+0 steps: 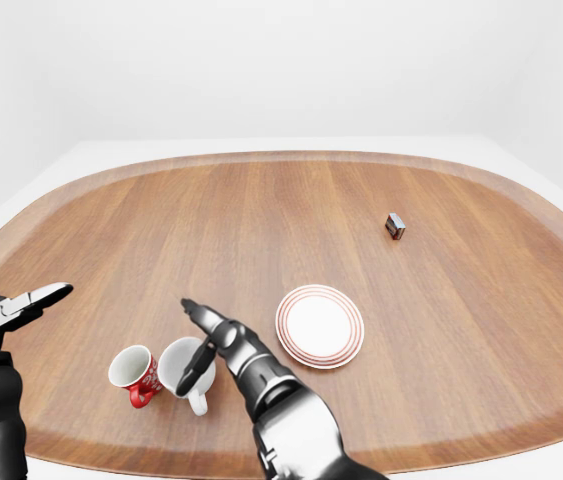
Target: Put the white mug on the plate.
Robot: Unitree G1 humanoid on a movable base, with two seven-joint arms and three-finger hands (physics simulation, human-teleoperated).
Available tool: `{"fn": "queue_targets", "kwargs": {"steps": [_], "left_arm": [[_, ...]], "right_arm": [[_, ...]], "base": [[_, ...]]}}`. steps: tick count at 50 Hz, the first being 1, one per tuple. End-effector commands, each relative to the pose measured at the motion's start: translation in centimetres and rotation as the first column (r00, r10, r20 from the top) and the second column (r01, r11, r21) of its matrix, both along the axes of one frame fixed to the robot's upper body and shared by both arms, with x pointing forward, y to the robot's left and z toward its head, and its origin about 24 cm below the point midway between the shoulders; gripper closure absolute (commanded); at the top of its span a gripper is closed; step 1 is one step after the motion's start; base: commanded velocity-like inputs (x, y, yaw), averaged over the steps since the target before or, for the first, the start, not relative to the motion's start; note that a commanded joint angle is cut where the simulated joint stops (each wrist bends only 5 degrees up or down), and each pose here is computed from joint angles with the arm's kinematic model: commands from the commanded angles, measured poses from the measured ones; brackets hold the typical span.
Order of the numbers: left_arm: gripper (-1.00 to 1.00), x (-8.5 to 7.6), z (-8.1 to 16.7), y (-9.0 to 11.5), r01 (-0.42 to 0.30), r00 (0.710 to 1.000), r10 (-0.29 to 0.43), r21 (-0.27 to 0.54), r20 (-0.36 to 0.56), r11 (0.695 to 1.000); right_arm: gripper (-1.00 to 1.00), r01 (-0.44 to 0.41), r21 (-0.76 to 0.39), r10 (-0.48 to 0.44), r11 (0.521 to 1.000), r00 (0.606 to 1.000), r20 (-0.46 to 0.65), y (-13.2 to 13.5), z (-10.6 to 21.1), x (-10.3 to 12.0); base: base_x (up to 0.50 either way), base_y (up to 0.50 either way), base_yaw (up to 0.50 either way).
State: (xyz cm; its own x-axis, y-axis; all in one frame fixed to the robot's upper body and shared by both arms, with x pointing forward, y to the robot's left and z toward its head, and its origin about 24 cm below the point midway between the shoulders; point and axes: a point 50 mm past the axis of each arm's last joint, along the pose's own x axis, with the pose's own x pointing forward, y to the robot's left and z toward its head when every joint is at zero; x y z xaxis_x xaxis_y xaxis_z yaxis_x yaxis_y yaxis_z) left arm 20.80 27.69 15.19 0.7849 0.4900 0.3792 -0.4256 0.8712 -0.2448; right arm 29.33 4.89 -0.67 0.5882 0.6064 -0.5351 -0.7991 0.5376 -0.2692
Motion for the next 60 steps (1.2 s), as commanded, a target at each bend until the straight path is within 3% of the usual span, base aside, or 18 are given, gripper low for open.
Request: {"fn": "queue_targets", "kwargs": {"steps": [1,40,41,42,43,44,60], "left_arm": [[-1.0,0.0,-0.1,0.0,0.0,1.0,0.0,0.0,-0.002,1.0],[-1.0,-0.1,0.0,-0.1,0.001,1.0,-0.001,0.003,0.001,1.0],[-1.0,-0.1,0.0,0.0,0.001,1.0,-0.001,0.002,0.001,1.0],[-1.0,-0.1,0.0,0.0,0.001,1.0,-0.001,0.003,0.001,1.0],[-1.0,-0.1,0.0,0.0,0.001,1.0,-0.001,0.003,0.001,1.0],[-1.0,-0.1,0.0,-0.1,0.001,1.0,-0.001,0.004,0.002,1.0],[-1.0,0.0,0.0,-0.1,0.002,1.0,-0.002,0.003,0.001,1.0]], "right_arm": [[-1.0,0.008,-0.022,-0.009,1.0,0.999,-0.047,-0.4,-1.3,-0.8],[-1.0,0.044,-0.14,-0.064,0.989,0.988,-0.141,-1.7,-3.8,-2.5],[-0.91,0.043,-0.137,-0.063,0.99,0.988,-0.141,-1.7,-3.8,-2.5],[0.25,0.047,-0.133,-0.065,0.99,0.988,-0.141,-1.7,-3.8,-2.4],[0.25,0.047,-0.133,-0.066,0.99,0.988,-0.141,-1.7,-3.8,-2.4],[1.0,0.046,-0.128,-0.064,0.991,0.988,-0.143,-1.7,-3.8,-2.4],[1.0,0.057,-0.126,-0.07,0.99,0.993,-0.1,-1.6,-3.6,-2.3]], "base": [[0.0,0.0,0.0],[0.0,0.0,0.0],[0.0,0.0,0.0],[0.0,0.0,0.0],[0.0,0.0,0.0],[0.0,0.0,0.0],[0.0,0.0,0.0]]}}
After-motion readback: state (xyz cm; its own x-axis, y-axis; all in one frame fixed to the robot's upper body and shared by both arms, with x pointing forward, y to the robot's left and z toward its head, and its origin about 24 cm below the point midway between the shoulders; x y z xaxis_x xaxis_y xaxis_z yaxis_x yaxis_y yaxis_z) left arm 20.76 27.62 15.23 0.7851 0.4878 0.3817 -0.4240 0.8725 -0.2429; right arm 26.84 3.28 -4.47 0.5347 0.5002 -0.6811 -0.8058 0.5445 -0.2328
